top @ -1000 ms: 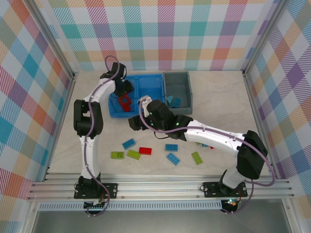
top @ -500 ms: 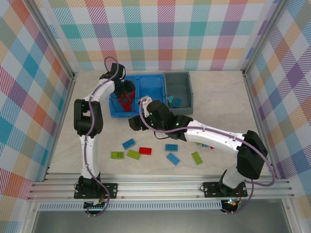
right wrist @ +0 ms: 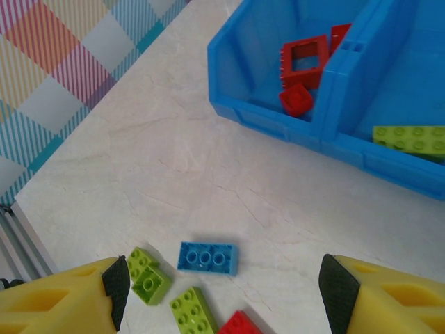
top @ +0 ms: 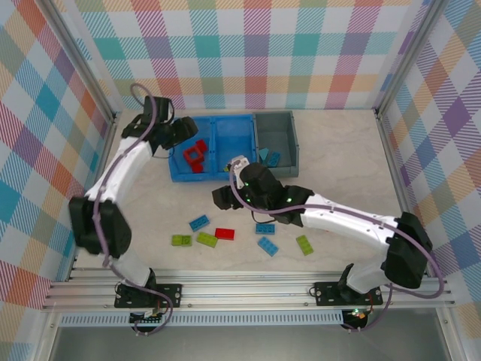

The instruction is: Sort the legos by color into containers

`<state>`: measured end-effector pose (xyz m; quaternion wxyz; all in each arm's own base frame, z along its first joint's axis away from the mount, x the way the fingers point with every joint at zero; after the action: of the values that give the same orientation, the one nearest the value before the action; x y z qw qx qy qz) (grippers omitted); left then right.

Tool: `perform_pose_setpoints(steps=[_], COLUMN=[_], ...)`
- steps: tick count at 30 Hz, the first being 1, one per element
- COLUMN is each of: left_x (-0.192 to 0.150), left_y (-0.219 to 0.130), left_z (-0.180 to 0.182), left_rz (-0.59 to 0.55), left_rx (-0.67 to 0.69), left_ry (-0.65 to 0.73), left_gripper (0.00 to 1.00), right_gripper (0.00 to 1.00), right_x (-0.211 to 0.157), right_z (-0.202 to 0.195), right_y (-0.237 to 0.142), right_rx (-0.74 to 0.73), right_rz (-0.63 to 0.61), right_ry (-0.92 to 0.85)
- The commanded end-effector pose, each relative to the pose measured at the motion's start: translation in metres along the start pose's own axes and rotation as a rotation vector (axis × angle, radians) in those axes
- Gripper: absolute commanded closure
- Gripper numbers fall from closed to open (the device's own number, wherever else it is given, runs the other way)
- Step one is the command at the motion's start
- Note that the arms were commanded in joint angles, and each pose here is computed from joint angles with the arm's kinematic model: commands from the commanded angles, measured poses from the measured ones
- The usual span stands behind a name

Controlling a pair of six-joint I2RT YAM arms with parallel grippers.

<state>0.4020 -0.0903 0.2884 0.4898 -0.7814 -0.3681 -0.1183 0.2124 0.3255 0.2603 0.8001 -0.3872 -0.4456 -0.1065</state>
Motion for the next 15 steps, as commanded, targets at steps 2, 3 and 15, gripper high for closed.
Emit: perform_pose_setpoints(steps=[2, 3, 15], left_x=[-0.050, -0.066, -0.236], left_y=[-0.055, -0.067, -0.115], left_z=[-0.008, -0.009, -0.043], left_rz=[0.047, 0.060, 0.164], left_rx=[-0.066, -0.083, -0.284], left_ry=[0.020, 0.029, 0.161], left_gripper=[0.28, 0.27, 0.25], right_gripper=[0.26, 0.26, 0.32], right_x=[-0.012, -0.015, -0.125], right_z=[-0.011, -0.015, -0.102], right_y=[-0.020, -0.024, -0.099], right_rx=[-0.063, -0.083, -0.586], right_rz=[0.026, 0.039, 0.408], right_ry=[-0.018, -0.017, 0.352])
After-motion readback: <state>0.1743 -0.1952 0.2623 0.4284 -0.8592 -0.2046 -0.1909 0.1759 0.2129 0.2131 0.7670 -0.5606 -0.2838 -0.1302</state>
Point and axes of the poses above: each hand's point on the last joint's axis, 136 mm out from that joint toward the fingers, its own y axis out along the fingers, its own z axis along the line the jaws close on, x = y × z, the point moved 6 cm from there along -y, back along the fingers, and after that the axes turned 2 degrees about -y, right-handed, at the moved point
